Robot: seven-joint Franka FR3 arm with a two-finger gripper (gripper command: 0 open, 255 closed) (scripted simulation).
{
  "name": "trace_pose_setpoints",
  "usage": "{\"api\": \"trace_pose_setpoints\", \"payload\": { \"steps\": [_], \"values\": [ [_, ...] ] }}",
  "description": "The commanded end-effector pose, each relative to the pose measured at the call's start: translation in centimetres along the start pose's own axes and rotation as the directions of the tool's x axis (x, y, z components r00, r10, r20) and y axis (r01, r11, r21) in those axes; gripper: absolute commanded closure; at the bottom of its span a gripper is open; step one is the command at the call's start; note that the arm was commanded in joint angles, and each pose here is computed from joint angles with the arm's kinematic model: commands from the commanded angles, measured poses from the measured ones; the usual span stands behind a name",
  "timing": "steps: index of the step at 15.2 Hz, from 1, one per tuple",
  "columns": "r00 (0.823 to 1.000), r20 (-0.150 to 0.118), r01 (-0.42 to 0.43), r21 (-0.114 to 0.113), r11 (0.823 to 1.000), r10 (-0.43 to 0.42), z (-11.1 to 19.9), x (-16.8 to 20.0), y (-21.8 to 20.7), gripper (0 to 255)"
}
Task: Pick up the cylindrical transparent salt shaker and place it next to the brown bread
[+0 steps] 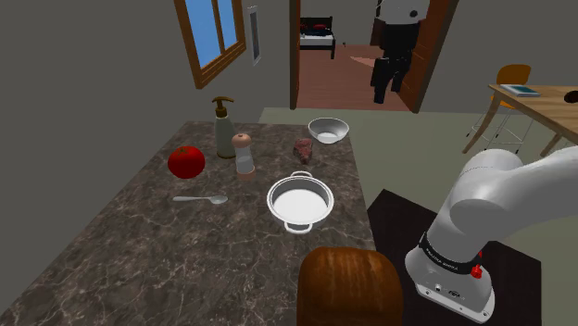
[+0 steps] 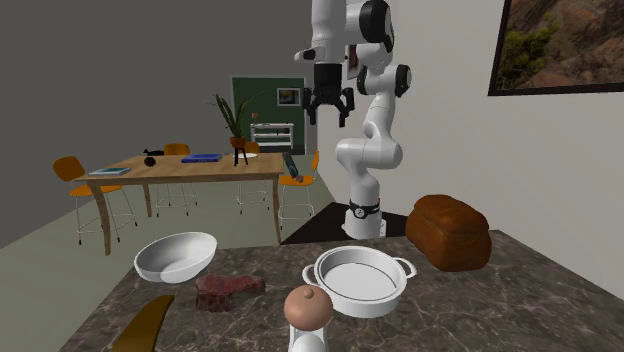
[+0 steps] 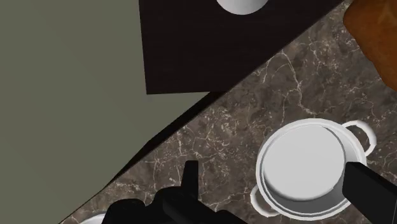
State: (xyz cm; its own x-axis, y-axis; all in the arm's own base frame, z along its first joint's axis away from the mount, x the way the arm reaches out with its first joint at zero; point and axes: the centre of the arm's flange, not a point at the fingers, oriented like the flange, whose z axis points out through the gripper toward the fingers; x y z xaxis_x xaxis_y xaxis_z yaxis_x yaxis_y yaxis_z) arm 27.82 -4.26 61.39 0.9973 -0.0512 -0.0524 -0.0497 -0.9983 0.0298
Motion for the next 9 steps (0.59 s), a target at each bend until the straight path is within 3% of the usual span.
{"api": "trace_pose_setpoints", "payload": {
  "steps": [1,9],
  "values": [
    [1.0,0.0,0.0,0.0,1.0,0.0,0.0,0.0,0.0,0],
    [1.0,-0.008,0.017,0.041,0.999,-0.017,3.8,9.0,-3.0,0]
  ]
}}
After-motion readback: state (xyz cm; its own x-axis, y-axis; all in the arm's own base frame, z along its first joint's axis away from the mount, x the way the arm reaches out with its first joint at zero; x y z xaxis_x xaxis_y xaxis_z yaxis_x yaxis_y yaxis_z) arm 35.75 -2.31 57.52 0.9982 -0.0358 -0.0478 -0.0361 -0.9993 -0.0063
